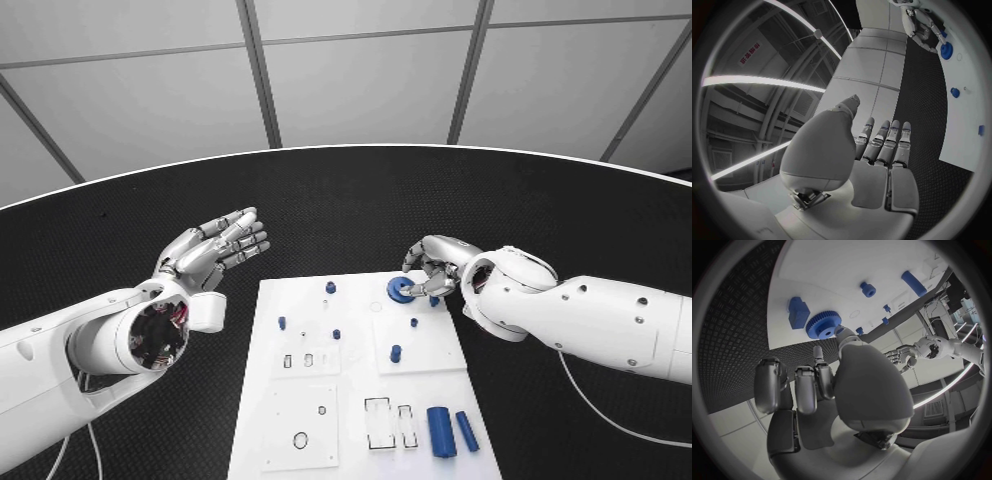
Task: Assemble the parts on the task board
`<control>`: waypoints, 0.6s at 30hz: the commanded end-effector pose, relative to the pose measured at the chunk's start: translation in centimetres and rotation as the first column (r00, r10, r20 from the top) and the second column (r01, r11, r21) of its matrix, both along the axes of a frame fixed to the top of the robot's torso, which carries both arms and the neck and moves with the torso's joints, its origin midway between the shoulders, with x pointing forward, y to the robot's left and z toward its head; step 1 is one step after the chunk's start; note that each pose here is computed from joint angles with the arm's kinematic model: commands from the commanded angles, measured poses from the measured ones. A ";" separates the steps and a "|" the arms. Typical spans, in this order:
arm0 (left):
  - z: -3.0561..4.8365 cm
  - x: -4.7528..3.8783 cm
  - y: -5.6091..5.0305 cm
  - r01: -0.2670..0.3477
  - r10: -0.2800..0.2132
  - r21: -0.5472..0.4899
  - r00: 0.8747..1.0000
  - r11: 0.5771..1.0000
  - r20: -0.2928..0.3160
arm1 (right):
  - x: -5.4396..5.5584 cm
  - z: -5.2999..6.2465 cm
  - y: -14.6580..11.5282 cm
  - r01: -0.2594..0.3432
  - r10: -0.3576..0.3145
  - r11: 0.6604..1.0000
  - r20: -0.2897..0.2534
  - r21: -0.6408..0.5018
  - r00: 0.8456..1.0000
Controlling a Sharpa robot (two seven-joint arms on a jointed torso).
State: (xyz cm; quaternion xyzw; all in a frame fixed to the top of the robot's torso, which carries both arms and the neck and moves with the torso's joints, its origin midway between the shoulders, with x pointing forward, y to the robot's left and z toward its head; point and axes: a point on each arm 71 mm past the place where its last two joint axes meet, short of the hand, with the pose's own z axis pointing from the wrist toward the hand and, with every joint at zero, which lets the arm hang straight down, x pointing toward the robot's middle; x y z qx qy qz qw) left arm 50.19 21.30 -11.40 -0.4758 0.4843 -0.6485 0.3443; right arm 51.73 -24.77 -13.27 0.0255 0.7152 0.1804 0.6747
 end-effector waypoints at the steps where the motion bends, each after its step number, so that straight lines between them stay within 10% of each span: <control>1: 0.00 -0.01 0.0 0.000 0.000 0.000 1.000 1.000 0.000 | 0.0 -0.2 0.1 -0.002 0.002 1.000 0.000 -0.006 1.000; 18: 0.00 -0.04 0.0 0.001 -0.001 0.000 1.000 1.000 -0.002 | 0.0 -0.8 0.5 -0.013 0.013 1.000 -0.006 -0.009 1.000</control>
